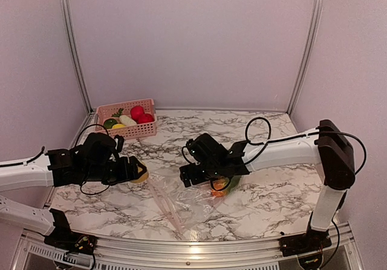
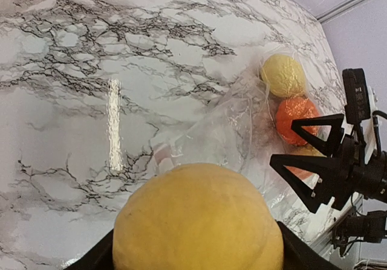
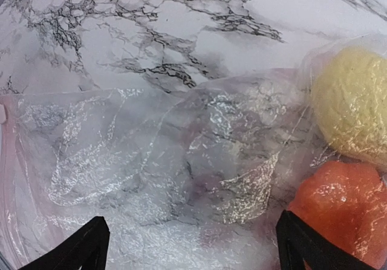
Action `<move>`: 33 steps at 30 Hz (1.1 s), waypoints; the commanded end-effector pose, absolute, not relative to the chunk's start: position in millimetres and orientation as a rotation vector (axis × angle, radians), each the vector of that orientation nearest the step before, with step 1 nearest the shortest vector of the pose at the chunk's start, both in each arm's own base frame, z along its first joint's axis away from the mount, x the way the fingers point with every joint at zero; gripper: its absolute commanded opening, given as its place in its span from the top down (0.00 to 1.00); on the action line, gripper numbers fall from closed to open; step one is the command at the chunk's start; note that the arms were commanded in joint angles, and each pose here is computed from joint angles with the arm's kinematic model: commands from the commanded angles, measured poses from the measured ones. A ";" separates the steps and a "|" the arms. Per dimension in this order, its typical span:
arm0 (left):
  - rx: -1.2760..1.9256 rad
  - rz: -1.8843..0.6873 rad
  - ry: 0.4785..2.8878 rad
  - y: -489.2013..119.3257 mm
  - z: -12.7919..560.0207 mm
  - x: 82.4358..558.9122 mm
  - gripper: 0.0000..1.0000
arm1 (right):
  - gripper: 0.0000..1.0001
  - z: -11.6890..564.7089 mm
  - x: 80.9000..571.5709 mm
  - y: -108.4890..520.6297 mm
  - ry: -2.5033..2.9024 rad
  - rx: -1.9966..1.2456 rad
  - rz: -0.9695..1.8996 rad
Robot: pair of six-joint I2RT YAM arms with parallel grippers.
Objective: Open the zip-top bag and remove the fake food
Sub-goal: Place the fake fruit in the bin.
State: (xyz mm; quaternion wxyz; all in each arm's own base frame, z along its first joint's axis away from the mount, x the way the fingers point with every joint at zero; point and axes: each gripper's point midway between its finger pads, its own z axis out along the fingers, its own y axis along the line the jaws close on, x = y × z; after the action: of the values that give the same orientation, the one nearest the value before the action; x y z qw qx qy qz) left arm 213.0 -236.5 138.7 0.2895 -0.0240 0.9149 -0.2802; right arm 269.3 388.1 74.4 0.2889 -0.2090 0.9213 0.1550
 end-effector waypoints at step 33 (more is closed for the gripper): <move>-0.539 -0.388 2.212 -94.5 163.4 526.0 0.52 | 0.01 176.6 244.0 338.2 2.285 -0.420 0.513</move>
State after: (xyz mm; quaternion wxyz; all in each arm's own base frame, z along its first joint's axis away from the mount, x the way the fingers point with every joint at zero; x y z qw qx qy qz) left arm 505.5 -102.2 172.5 0.4119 -0.2194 0.8707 -0.1552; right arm 249.0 342.2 167.4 0.3712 -0.1692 0.8922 0.1938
